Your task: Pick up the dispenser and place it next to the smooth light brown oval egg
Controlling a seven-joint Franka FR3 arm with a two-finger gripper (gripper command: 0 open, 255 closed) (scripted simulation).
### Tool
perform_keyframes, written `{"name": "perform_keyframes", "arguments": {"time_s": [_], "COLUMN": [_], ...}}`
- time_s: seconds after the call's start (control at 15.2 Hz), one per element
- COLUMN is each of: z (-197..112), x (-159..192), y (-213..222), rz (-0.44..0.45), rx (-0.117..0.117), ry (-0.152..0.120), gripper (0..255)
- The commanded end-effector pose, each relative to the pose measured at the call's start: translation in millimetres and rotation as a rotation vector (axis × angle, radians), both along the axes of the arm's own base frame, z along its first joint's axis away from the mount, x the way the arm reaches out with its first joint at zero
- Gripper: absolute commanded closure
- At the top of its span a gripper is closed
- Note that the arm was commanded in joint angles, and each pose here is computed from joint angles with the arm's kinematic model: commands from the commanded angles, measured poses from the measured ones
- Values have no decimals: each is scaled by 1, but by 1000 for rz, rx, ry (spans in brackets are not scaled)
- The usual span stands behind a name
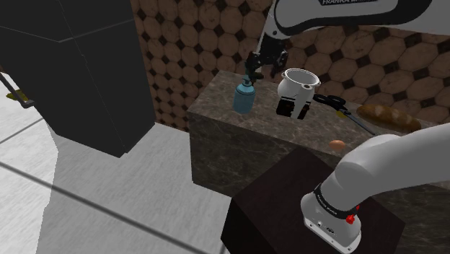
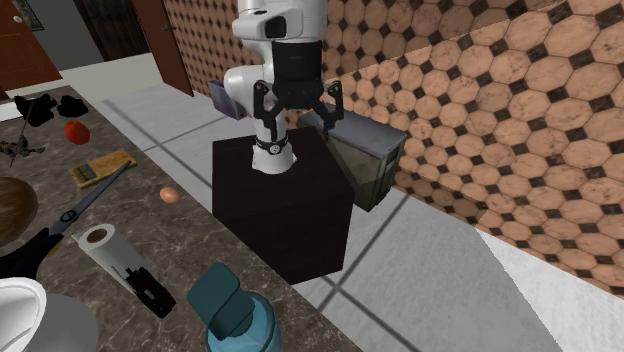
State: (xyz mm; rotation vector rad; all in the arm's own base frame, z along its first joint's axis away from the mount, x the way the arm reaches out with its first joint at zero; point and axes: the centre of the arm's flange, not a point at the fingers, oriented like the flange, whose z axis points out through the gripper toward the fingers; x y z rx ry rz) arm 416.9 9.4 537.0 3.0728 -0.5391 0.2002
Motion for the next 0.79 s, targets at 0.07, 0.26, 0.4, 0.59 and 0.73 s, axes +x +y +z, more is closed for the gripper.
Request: {"name": "perform_keyframes", "arguments": {"time_s": [0.07, 0.26, 0.4, 0.59, 0.73], "z": [-20, -39, -51, -68, -79], "x": [33, 63, 82, 110, 128], "y": [-6, -17, -26, -43, -55], "rz": [-103, -204, -271, -372, -439], "rx": [-18, -37, -49, -68, -81], "ry": [-23, -43, -56, -76, -89], "gripper": [0, 0, 0, 0, 0]}}
